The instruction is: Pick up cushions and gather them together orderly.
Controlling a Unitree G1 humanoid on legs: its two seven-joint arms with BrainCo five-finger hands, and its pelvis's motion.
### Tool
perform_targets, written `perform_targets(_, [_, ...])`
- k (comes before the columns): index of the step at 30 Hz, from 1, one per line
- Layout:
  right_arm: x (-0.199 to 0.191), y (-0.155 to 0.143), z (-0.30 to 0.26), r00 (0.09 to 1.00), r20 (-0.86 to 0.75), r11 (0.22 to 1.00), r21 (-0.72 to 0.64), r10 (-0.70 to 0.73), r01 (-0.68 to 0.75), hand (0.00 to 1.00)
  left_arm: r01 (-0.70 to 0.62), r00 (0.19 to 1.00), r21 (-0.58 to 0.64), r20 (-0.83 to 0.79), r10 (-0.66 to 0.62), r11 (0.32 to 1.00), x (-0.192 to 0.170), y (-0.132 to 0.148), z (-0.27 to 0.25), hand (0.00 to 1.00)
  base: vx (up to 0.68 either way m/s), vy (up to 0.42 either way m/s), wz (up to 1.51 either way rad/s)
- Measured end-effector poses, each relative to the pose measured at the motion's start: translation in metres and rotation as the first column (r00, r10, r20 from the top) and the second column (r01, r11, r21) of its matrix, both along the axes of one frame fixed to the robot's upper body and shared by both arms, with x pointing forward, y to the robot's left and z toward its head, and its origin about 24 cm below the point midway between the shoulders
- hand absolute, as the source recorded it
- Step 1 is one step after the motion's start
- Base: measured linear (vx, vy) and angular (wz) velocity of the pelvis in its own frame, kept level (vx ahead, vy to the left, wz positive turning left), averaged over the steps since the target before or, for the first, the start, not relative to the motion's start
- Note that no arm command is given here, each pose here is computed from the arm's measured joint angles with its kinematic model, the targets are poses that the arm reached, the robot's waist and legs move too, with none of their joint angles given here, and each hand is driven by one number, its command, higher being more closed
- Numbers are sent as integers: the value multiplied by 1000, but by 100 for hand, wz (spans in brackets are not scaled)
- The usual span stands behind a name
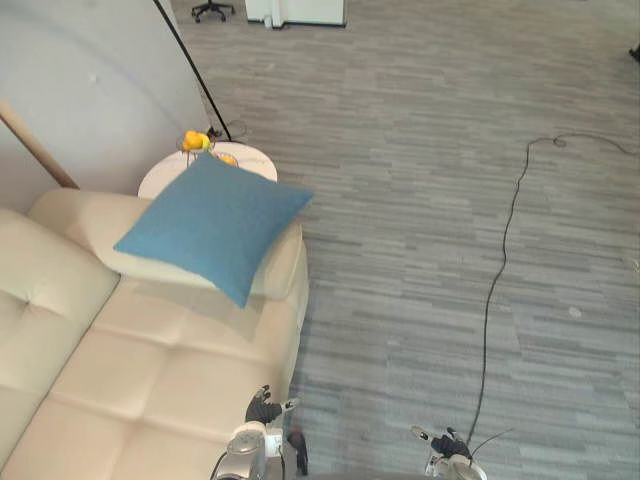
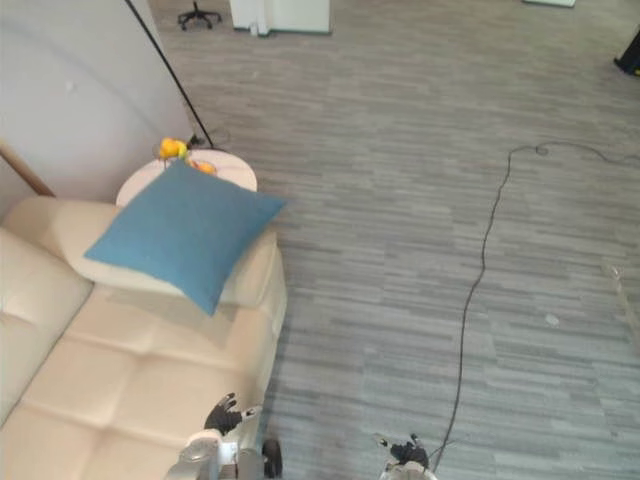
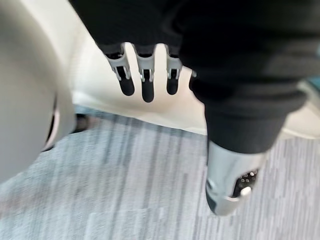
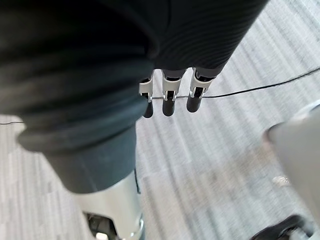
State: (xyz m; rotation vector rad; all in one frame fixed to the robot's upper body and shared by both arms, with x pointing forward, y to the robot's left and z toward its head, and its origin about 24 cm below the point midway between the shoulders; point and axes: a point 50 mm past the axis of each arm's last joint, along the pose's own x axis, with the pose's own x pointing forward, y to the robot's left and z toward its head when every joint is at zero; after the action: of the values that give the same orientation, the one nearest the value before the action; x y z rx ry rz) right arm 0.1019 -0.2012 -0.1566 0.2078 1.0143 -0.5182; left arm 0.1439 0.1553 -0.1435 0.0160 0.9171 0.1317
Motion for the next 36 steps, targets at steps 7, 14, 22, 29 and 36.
perform_targets(7, [6, -4, 1, 1000, 2, 1000, -8, 0, 0, 0, -14, 999, 42, -43, 16, 999, -9, 14, -5, 0, 379, -128, 26])
perform_targets(14, [-14, -27, -2, 996, -57, 997, -40, -72, 70, 0, -99, 993, -7, -61, 98, 995, -14, 5, -8, 0, 309, -291, 25])
perform_targets(22, [-10, -26, -1, 997, -55, 998, -43, -54, 51, 0, -89, 996, -11, -16, 89, 996, -7, 6, -4, 0, 240, -27, 33])
perform_targets(29, [-1, -23, -1, 998, -49, 999, -35, -27, 25, 0, -62, 997, 28, -41, 64, 998, -11, 18, -6, 0, 341, 141, 33])
perform_targets(36, [-4, -16, 0, 1000, -20, 999, -34, 19, -19, 0, -70, 994, 38, -76, 73, 997, -21, 26, -8, 0, 242, -33, 77])
